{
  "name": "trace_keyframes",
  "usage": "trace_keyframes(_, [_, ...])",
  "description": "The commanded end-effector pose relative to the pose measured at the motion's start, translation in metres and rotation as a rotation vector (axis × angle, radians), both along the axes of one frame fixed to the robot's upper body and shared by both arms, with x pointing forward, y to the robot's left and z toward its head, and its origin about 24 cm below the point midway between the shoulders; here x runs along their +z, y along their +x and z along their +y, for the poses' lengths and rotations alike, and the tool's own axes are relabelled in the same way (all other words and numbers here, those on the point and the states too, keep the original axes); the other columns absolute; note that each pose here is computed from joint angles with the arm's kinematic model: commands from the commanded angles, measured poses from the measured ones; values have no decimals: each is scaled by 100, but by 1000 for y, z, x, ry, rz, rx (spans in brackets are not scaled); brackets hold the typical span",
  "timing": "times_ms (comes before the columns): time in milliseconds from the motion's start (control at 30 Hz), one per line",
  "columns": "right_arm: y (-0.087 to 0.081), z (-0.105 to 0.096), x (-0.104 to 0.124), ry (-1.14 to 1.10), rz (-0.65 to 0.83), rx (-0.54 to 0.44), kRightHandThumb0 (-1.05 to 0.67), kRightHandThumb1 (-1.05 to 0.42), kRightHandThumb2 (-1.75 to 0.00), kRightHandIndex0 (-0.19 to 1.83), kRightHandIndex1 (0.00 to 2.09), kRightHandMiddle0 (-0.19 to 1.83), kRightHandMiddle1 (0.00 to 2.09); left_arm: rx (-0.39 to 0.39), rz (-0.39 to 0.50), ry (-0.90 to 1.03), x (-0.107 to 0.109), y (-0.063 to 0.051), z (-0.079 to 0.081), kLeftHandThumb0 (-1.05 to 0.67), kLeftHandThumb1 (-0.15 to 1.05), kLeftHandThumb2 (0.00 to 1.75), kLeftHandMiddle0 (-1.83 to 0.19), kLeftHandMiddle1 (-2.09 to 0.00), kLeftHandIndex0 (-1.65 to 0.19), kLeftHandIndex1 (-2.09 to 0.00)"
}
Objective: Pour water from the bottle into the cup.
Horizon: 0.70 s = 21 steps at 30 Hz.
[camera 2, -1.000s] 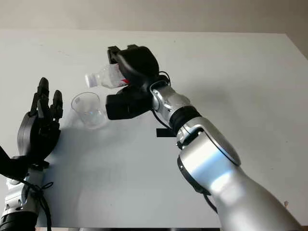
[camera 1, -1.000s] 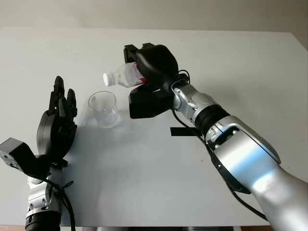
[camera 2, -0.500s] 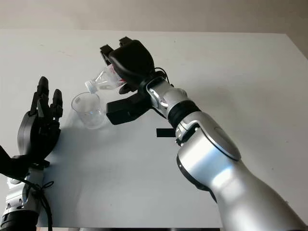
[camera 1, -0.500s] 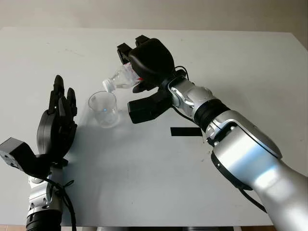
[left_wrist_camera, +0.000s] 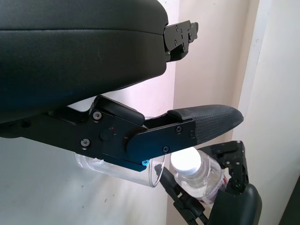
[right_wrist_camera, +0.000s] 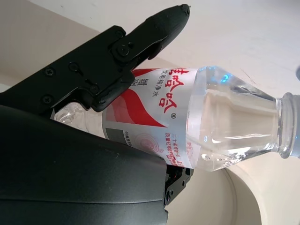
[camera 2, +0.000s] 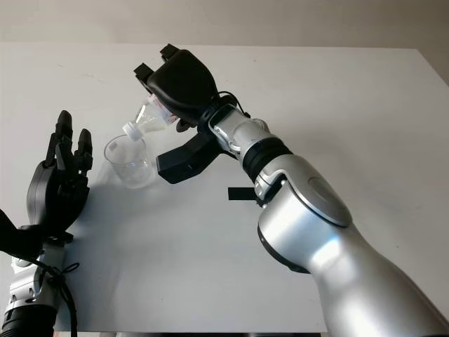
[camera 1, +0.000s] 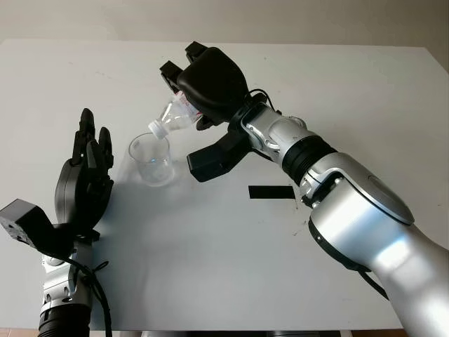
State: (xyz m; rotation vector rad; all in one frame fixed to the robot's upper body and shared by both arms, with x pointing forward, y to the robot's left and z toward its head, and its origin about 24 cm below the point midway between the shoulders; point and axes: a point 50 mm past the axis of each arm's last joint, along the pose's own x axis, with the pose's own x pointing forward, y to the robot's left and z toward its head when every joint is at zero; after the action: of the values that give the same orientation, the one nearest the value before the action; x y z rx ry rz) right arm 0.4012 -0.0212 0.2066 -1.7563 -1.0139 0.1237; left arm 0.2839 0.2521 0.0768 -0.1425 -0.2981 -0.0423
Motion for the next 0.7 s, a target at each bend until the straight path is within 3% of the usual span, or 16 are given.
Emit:
trace_keyframes(0, [0,2,17,7,-54,21,-34,-104,-6,123,209,71,209,5,76,-36,-23,-8,-3,-82,105,66,19,0,19,0])
trace_keyframes(300, [-3,0,20,-52,-168,65,-40,-104,-9,125,209,67,209,7,75,-35,-22,-8,-3,-82,105,66,19,0,19,0])
trace_keyframes(533, [-4,0,23,-85,-234,91,-44,-103,-5,119,209,42,209,11,80,-41,-24,-7,-3,-82,105,66,19,0,19,0])
trace_keyframes(667, [-5,0,24,-112,-266,105,-42,-102,-5,120,209,52,209,10,78,-35,-24,-7,-3,-82,105,65,19,0,19,0])
